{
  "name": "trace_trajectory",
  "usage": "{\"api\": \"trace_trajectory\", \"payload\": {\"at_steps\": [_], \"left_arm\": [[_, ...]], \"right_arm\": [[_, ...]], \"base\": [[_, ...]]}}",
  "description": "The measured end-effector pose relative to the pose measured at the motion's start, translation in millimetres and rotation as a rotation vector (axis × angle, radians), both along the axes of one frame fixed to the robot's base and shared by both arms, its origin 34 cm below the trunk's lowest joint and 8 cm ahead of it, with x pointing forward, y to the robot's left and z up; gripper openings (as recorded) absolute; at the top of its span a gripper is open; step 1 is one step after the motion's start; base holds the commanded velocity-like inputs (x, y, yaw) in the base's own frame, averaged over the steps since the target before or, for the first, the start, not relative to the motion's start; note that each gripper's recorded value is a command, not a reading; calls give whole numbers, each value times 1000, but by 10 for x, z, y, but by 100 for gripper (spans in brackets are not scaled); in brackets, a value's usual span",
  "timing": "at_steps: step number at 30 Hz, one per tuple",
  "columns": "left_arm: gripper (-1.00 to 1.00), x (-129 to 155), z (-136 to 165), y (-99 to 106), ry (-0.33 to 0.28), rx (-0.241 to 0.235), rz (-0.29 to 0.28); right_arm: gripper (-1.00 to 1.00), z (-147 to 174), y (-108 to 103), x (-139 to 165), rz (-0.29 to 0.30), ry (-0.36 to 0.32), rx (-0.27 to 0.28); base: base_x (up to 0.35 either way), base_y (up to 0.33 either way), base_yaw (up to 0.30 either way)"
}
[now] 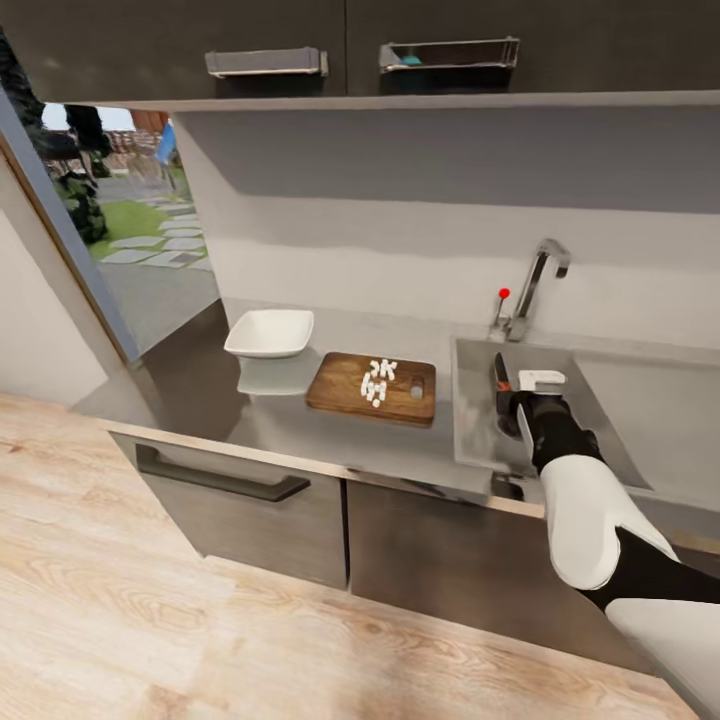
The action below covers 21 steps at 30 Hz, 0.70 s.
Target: In the kitchen, take the Vidalia onion out of the sink, dice it on the chopping board with the paring knife, put the diced onion into the bowl on the countertop, then place both the paring knife and the chopping board into the sink.
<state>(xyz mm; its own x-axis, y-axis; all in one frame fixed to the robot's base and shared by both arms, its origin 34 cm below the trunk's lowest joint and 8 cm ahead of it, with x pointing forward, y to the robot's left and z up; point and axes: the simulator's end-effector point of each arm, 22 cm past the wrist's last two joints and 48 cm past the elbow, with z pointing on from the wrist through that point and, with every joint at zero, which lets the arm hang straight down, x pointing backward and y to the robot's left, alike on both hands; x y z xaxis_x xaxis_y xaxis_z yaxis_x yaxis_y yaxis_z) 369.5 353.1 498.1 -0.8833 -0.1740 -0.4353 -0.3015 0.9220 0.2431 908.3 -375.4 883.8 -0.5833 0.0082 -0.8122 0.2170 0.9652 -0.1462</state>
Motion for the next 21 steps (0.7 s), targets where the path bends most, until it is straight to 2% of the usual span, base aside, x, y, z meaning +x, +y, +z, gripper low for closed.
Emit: {"api": "trace_trajectory", "payload": {"at_steps": [11, 21], "left_arm": [[100, 1, -2, -2, 0, 0, 0], [100, 1, -3, -12, 0, -2, 0]], "right_arm": [[-100, -341, 184, -98, 34, 73, 27], [-100, -436, 224, -123, 39, 83, 23]], "base": [[48, 0, 0], [0, 0, 0]]}}
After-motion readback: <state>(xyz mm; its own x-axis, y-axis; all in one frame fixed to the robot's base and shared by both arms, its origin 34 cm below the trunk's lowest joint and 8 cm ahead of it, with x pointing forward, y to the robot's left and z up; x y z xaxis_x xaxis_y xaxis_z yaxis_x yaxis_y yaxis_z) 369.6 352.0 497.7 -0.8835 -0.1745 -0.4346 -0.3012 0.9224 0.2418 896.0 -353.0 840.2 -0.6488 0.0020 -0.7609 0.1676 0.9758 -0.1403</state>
